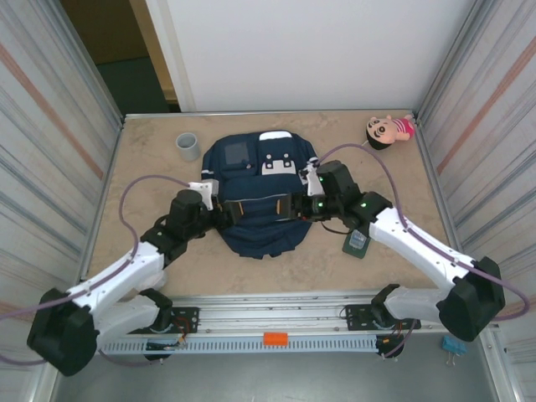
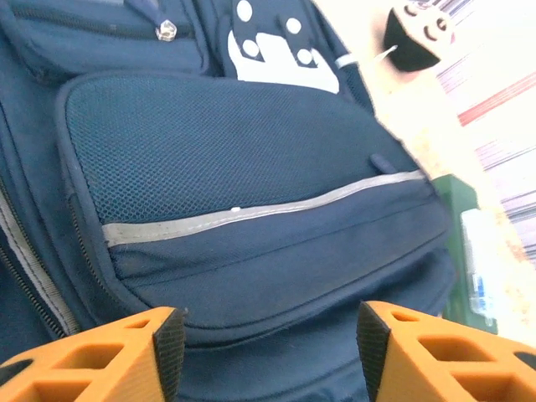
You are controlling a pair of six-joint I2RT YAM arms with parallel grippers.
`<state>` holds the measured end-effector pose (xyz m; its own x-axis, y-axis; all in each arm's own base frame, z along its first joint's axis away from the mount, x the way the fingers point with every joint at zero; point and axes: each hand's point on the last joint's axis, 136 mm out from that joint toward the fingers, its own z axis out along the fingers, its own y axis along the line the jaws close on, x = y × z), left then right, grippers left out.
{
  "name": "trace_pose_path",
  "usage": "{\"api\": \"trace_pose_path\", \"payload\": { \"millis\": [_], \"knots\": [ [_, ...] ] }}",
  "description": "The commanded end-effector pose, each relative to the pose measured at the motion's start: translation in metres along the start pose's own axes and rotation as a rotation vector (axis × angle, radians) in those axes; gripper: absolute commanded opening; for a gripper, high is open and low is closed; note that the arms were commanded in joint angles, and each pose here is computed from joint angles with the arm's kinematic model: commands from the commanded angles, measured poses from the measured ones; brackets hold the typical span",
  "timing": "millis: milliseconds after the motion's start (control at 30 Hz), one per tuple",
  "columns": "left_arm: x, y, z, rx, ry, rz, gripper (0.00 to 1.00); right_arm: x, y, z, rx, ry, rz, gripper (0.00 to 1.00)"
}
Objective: Pack the student bag
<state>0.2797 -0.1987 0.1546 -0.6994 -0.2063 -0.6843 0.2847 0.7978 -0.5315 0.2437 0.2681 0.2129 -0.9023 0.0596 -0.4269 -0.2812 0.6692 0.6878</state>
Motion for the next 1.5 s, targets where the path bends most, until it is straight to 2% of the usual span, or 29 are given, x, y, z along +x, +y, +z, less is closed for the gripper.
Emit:
{"api": "trace_pose_path", "payload": {
  "millis": [0,133,200,333,467,533,633,733,900,1000,1033,1167,1467],
  "knots": [
    [-0.005,-0.008,0.016,0.037,-0.006,0.008,0.58,-0.019,-0.009,-0.01,0.025,-0.048,-0.03,0.44],
    [0.01,0.008,0.034,-0.013,0.047,-0.009,0.57,-0.037,-0.032,0.019,-0.006,-0.048,0.033,0.39],
    [0.019,0.018,0.038,-0.048,0.066,-0.021,0.57,-0.038,-0.05,0.038,0.025,-0.037,0.061,0.39],
    [0.036,0.04,0.036,-0.122,0.077,-0.048,0.58,-0.023,-0.093,0.072,0.116,0.005,0.112,0.39],
    [0.041,0.047,0.029,-0.147,0.08,-0.046,0.59,-0.004,-0.117,0.083,0.161,0.065,0.157,0.38],
    [0.033,0.041,0.024,-0.141,0.068,-0.017,0.6,-0.005,-0.116,0.075,0.178,0.055,0.151,0.39],
    [0.011,0.025,0.013,-0.115,0.029,0.026,0.62,-0.019,-0.105,0.046,0.206,0.01,0.105,0.47],
    [-0.009,0.01,0.0,-0.095,-0.019,0.065,0.67,-0.032,-0.107,0.001,0.335,-0.034,0.052,0.54],
    [-0.019,0.003,-0.013,-0.107,-0.06,0.113,0.69,-0.025,-0.149,-0.085,0.661,-0.072,0.063,0.63],
    [-0.015,0.004,-0.013,-0.11,-0.056,0.116,0.69,-0.003,-0.184,-0.116,0.784,-0.049,0.153,0.75],
    [-0.013,0.005,-0.011,-0.111,-0.05,0.114,0.69,0.005,-0.195,-0.122,0.804,-0.037,0.189,0.78],
    [-0.006,0.007,-0.006,-0.108,-0.031,0.107,0.69,0.034,-0.231,-0.125,0.837,0.034,0.341,0.78],
    [-0.002,0.006,-0.002,-0.098,-0.018,0.104,0.69,0.046,-0.26,-0.09,0.814,0.144,0.401,0.74]
  ]
}}
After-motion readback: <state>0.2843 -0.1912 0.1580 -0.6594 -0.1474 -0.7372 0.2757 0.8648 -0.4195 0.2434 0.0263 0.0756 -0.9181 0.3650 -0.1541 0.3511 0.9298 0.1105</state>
